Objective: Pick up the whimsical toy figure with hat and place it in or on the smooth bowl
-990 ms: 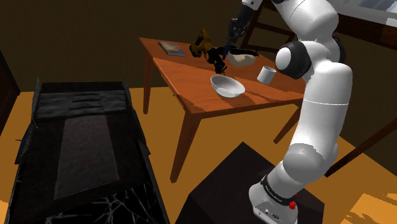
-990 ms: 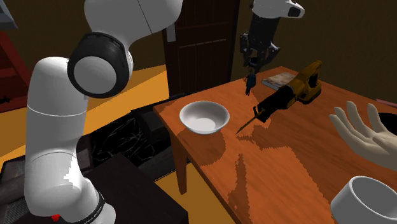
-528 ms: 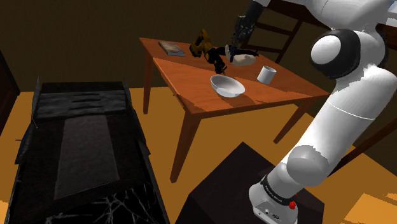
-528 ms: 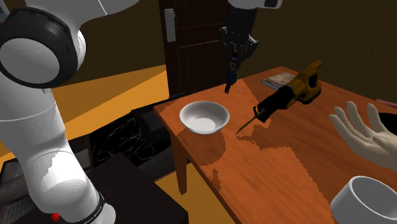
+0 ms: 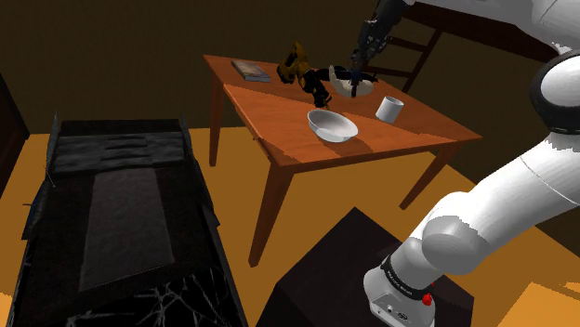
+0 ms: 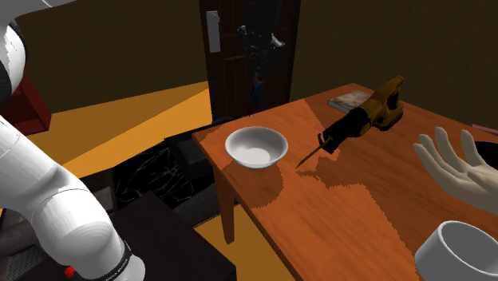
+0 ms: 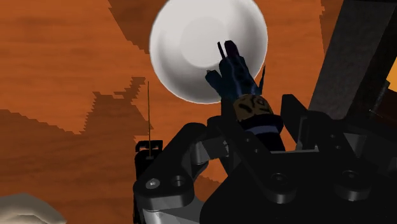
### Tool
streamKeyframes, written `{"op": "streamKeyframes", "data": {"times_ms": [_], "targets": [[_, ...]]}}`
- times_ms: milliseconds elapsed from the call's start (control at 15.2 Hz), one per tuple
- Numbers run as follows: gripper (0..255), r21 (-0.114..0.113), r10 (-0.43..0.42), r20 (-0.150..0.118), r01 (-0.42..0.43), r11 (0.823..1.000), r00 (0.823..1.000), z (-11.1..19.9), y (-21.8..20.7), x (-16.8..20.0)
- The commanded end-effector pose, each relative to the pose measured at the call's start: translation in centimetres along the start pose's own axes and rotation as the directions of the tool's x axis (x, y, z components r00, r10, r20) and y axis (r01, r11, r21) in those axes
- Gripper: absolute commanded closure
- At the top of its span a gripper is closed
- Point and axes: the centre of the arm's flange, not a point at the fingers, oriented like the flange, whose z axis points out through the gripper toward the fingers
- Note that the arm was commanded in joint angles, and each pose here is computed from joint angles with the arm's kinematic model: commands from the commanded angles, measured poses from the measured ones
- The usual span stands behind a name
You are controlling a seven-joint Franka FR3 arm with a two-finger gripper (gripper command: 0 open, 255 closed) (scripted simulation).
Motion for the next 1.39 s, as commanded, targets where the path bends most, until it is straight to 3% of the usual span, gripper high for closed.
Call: {"op": "streamKeyframes", "data": {"times_ms": [0,1320], "targets": [[255,-0.001,0.000,0.001,0.000,1.000,1.000,0.7,-0.2,-0.6],[255,-0.001,0.000,0.001,0.000,1.000,1.000,11.0,1.4,-1.3]]}}
